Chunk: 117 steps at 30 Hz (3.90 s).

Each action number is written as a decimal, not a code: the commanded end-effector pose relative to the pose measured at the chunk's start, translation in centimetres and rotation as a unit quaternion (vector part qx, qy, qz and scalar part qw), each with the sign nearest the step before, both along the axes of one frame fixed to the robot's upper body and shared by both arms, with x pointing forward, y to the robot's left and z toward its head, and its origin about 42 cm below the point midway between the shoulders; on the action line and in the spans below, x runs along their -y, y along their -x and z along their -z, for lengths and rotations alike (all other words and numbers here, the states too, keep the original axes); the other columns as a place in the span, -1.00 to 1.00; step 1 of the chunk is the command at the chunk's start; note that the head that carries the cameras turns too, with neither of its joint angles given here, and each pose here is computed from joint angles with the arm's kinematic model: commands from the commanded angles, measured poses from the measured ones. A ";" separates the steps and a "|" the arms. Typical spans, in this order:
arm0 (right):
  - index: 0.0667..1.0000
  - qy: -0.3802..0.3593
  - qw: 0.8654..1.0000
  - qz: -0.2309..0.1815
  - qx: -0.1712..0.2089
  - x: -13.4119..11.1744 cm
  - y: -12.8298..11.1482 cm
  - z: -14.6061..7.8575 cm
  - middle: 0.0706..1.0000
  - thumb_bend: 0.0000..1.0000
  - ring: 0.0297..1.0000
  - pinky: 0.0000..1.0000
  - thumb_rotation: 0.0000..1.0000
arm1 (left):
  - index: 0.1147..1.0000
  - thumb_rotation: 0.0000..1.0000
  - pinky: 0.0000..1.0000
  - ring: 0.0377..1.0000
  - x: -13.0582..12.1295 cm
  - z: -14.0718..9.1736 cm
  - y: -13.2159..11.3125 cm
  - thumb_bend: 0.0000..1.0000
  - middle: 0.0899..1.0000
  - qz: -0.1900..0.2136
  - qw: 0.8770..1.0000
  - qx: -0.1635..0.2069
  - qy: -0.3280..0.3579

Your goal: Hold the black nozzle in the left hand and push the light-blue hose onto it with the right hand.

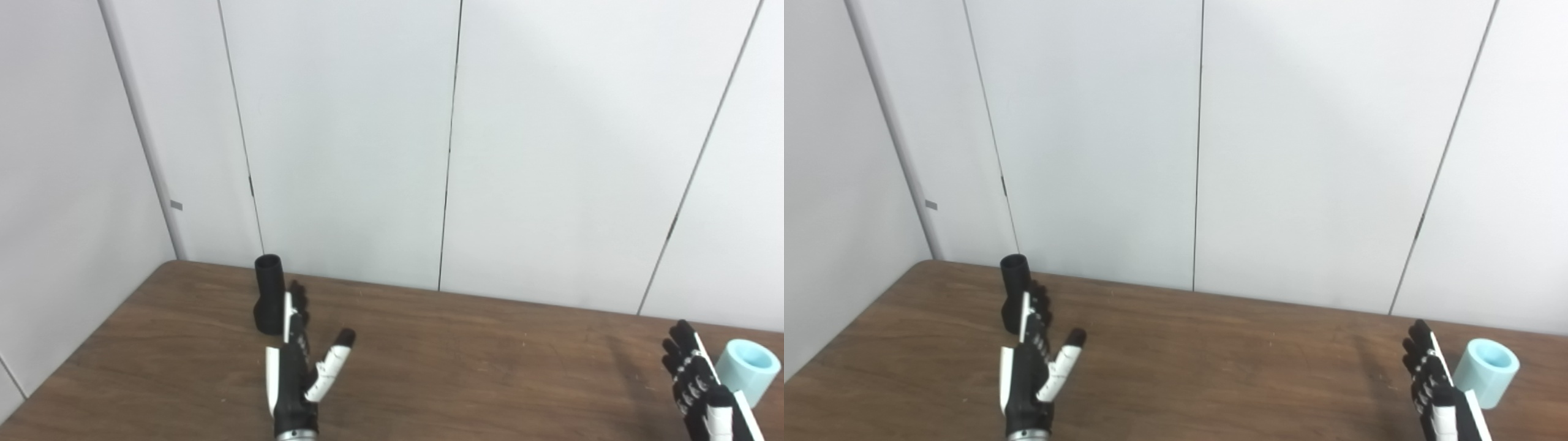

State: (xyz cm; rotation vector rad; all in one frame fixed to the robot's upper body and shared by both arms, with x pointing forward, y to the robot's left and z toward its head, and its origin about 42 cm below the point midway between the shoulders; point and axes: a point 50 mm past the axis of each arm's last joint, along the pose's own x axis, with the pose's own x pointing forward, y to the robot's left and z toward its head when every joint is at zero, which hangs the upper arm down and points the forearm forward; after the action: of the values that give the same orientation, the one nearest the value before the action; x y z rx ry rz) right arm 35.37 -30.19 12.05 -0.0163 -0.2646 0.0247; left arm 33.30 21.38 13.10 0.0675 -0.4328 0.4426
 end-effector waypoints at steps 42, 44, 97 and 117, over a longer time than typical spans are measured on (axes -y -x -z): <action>1.00 -0.033 0.992 0.029 -0.122 -0.1 5.1 7.9 1.00 0.44 1.00 1.00 1.00 | 1.00 -0.13 1.00 1.00 -14.8 3.1 -1.5 0.84 1.00 -0.169 0.965 -0.117 -0.164; 1.00 -0.033 0.992 0.028 -0.121 -0.2 5.3 7.8 1.00 0.44 1.00 1.00 1.00 | 1.00 -0.14 1.00 1.00 -15.8 2.5 -1.8 0.90 1.00 -0.160 0.959 -0.144 -0.186; 1.00 -0.020 0.992 0.027 -0.120 1.0 6.5 6.6 1.00 0.53 1.00 0.99 0.98 | 0.41 0.01 1.00 0.97 -18.0 -2.3 -9.7 1.00 0.77 -0.038 0.934 -0.249 -0.253; 1.00 -0.021 0.991 0.028 -0.125 0.5 6.6 6.8 1.00 0.51 1.00 0.98 0.98 | 0.51 -0.62 0.46 0.50 -16.8 -2.9 -12.4 0.84 0.51 -0.075 0.944 -0.214 -0.238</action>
State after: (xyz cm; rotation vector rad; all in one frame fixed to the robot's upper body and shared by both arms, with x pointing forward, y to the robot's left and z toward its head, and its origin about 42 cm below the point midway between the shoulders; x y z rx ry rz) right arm 34.14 -30.80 12.37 -0.0240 -0.2462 0.0104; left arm 44.11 39.12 14.00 0.6750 -0.0237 0.4730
